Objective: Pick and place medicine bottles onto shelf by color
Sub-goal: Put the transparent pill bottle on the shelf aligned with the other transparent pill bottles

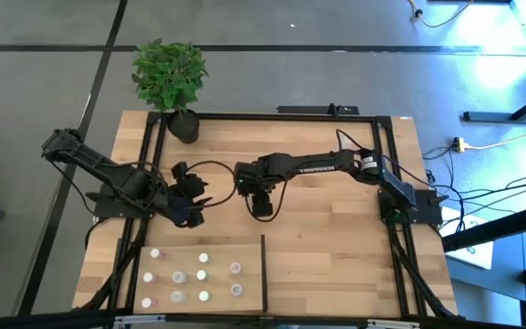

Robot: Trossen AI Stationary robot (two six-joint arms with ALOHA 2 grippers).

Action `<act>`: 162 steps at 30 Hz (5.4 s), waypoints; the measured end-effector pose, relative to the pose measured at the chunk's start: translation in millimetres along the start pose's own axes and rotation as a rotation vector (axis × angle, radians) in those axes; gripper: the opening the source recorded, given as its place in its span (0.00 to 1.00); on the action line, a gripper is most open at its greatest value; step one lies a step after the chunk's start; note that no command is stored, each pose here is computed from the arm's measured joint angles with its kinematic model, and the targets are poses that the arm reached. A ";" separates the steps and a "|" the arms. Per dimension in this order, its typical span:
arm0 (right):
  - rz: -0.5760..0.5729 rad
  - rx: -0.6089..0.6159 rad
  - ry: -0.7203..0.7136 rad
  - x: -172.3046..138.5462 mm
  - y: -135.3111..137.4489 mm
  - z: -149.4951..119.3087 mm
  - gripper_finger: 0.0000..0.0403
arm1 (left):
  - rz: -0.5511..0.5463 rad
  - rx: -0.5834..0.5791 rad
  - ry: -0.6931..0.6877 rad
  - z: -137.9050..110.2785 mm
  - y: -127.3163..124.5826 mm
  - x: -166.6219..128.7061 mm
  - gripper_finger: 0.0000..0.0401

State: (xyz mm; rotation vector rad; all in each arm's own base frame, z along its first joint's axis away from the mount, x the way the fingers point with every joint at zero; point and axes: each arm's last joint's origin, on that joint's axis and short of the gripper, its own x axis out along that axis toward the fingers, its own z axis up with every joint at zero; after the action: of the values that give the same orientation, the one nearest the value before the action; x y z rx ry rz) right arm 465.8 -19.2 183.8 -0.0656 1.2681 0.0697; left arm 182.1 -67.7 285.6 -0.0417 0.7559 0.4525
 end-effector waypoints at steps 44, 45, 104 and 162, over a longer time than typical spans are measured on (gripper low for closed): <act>-0.222 0.120 -0.027 -155.3 -0.2 -3.7 0.61 | 0.002 0.045 -0.021 -0.7 -0.6 5.9 0.49; -0.228 0.127 -0.051 -165.4 0.6 -5.9 0.61 | 0.002 0.063 -0.028 -2.4 -1.3 9.3 0.49; -0.300 0.098 -0.392 -243.4 20.6 -12.5 0.61 | -0.194 0.099 -0.264 -40.2 1.8 180.4 0.51; -0.302 0.104 -0.437 -244.9 20.3 -8.4 0.61 | -0.216 0.120 -0.221 -33.7 -16.4 195.0 0.31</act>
State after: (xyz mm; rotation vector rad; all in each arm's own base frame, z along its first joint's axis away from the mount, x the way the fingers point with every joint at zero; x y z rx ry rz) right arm 383.4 -3.7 415.0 -0.1431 0.8132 -0.2316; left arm 291.0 -14.8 128.2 0.0388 0.5527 0.2013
